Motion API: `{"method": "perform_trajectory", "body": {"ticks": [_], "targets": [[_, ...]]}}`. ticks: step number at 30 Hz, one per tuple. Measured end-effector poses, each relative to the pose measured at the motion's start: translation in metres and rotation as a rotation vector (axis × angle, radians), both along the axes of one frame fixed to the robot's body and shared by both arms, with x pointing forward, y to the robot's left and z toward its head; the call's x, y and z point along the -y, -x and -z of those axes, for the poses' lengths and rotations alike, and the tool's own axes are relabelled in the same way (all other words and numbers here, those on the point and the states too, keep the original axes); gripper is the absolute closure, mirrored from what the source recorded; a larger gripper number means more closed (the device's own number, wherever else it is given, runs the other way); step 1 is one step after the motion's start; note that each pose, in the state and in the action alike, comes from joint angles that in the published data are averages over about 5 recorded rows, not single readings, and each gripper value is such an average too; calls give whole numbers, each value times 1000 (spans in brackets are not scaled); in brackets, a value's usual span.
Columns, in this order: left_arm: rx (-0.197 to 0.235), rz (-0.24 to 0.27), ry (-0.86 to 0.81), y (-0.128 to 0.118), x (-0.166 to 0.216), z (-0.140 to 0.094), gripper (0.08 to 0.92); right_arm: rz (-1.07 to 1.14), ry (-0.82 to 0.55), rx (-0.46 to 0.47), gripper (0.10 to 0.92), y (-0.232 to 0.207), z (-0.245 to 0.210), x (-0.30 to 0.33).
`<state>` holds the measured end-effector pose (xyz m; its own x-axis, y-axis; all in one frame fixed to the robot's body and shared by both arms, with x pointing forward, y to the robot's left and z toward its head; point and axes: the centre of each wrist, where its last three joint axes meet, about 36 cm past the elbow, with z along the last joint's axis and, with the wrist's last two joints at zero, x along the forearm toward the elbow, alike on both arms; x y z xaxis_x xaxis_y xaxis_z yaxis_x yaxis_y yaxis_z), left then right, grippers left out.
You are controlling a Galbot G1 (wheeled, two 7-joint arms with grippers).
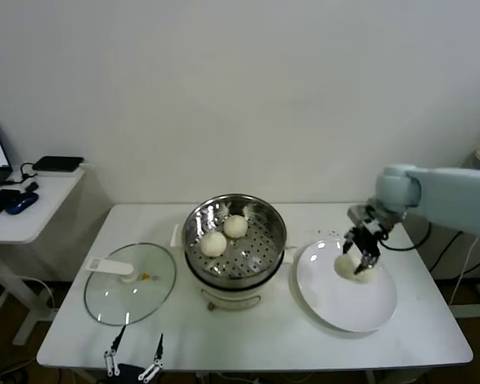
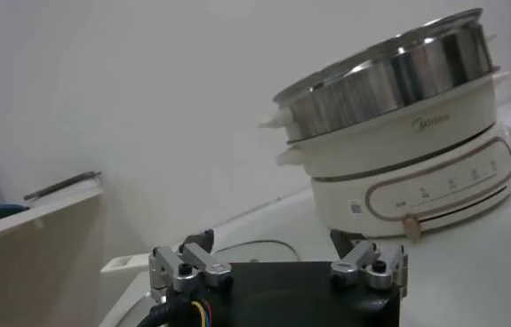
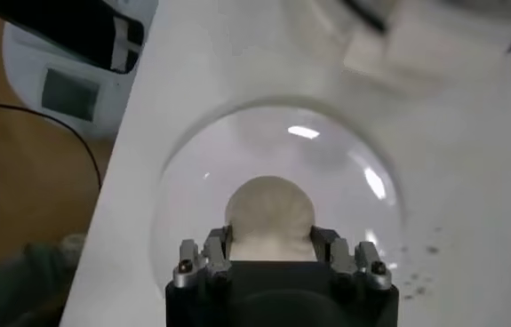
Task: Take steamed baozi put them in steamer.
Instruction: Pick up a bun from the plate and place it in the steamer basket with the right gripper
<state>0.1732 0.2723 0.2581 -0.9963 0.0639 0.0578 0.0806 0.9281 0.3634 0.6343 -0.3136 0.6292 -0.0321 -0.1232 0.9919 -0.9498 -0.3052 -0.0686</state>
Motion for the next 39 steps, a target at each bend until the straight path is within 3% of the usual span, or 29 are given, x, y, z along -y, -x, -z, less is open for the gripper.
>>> {"method": "perform_trajectory", "body": {"ticks": [9,17,29,39], "targets": [[-3,11,-8,1,0,1,177,-196,-88,93,411,-13,-85,-64],[-3,8,-14,4,-2,2,177,-458,-117,151,411,-11,-116,-142],[-3,2,-14,5,-1,3,177,-844,-80,156,411,-6,-84,-227],[-1,-9,-17,5,-4,2,177,-994,-65,122,411,-7,-35,-258]]}}
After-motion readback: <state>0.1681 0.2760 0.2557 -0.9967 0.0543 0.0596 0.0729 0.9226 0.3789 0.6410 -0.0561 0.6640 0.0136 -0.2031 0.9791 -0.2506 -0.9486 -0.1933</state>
